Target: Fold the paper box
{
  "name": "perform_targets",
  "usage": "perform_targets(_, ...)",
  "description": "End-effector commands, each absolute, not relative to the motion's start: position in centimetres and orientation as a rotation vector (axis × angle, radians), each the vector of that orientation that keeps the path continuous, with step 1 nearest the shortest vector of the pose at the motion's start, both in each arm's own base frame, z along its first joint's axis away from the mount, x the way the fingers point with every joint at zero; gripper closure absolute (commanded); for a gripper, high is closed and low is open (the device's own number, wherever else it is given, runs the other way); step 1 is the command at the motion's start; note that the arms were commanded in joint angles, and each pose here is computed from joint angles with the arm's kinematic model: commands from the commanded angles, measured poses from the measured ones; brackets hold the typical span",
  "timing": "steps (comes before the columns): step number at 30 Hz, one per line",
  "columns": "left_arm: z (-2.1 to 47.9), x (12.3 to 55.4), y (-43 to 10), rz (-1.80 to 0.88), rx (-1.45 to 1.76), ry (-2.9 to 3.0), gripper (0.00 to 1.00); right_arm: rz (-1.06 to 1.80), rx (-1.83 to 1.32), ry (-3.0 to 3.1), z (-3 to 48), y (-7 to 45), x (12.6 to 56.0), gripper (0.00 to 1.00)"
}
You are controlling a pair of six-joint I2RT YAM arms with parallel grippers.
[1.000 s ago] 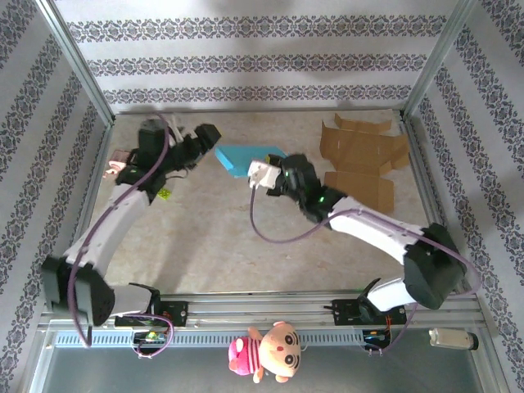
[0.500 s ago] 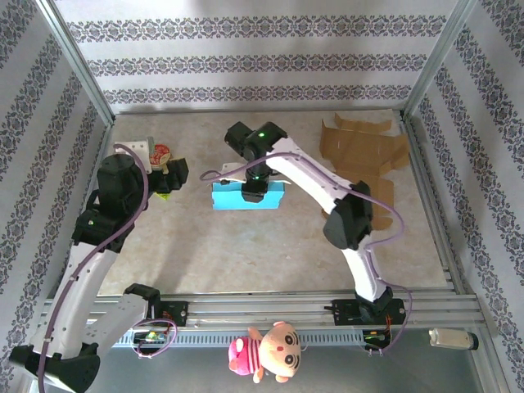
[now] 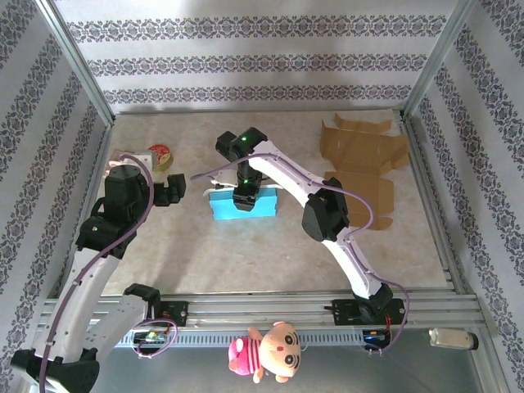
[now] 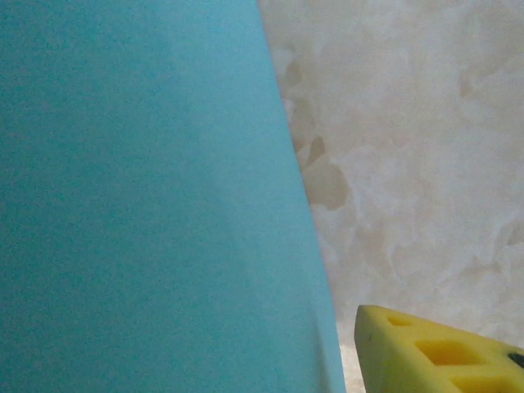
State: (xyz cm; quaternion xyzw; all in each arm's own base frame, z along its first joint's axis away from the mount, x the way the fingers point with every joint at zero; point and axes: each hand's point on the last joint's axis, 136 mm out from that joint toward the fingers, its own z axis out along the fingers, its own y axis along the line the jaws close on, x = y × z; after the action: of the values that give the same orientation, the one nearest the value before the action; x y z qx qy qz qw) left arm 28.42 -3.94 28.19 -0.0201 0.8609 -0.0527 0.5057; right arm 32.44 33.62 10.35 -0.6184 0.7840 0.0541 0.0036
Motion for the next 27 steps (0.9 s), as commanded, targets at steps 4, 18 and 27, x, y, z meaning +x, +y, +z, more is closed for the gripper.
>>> perform_targets(4,27.9,28.9,-3.2,-0.072,-0.048,2.068,0.04,0.254,-1.863,2.368,14.5,34.7,32.3,0.29)
perform_targets(18,24.8,29.4,-4.4,-0.097,0.048,2.347,0.06,0.543,-1.249,2.385,23.1,32.4,34.9,0.24)
perform_targets(27,24.9,30.5,-9.7,-0.522,0.303,2.413,0.04,0.97,-0.796,2.376,21.6,25.4,33.1,0.35)
